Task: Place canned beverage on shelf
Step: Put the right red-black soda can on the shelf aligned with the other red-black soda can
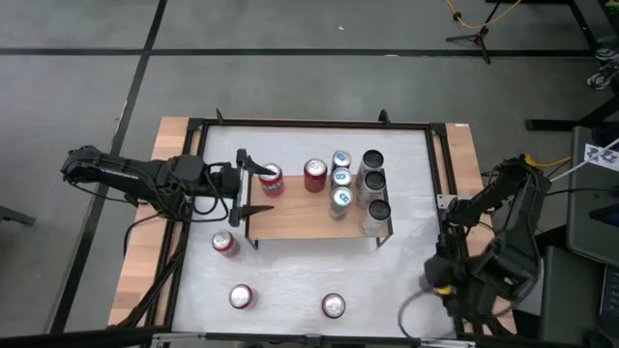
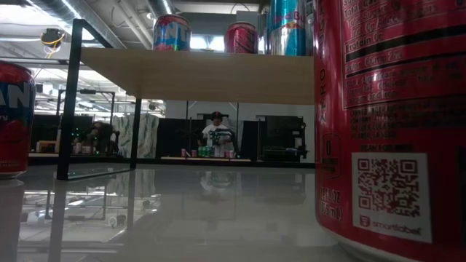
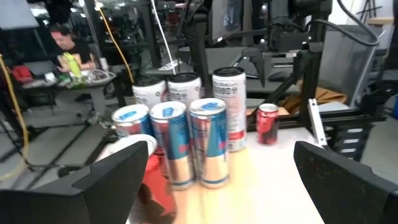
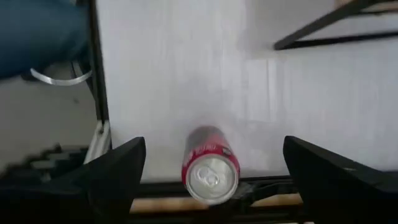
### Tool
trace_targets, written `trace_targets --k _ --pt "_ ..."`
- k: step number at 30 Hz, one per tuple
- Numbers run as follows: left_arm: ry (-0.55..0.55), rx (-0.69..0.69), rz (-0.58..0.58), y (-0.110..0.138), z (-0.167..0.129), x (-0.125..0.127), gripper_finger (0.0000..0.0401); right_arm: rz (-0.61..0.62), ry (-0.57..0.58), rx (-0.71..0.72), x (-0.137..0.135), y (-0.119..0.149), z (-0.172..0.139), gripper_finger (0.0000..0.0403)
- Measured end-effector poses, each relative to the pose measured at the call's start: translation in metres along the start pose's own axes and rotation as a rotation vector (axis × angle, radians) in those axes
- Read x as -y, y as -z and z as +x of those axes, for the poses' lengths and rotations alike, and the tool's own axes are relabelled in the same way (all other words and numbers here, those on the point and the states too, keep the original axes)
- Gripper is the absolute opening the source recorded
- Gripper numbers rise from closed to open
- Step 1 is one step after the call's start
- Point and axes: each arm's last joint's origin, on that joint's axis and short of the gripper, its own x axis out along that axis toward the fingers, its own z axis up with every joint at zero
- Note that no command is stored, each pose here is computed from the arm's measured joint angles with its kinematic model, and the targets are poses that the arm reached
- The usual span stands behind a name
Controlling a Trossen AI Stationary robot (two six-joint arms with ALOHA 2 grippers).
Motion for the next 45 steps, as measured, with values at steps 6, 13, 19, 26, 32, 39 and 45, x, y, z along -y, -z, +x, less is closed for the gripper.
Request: trace_targets --k 6,13,19,26,32,39,45 --pt "0.029 -0.002 -0.036 0.0 -0.001 0.006 0.0396 -0.136 0.012 0.023 -0.012 0.017 0.002 0.037" --pt "0.056 -0.006 -0.032 0.0 -0.002 0.011 0.0396 -0.21 0.091 -0.03 -0.014 0.037 0.026 0.037" --pt "0.066 -0.005 -0.031 0.0 -0.002 0.013 0.0396 -0.22 0.115 -0.133 -0.01 0.044 0.049 0.037" --pt "0.066 -0.005 -0.031 0.0 -0.002 0.013 0.0396 -0.263 0.074 -0.177 -0.012 0.049 0.074 0.037" --pt "0.066 -0.006 -0.031 0.0 -0.002 0.013 0.0396 -0.264 0.071 -0.219 -0.009 0.054 0.091 0.037" --pt "0.065 -0.006 -0.031 0.0 -0.002 0.013 0.0396 -0.261 0.059 -0.212 -0.009 0.056 0.101 0.037" --pt "0.066 -0.01 -0.031 0.001 -0.002 0.013 0.0396 -0.26 0.047 -0.206 -0.011 0.056 0.102 0.037"
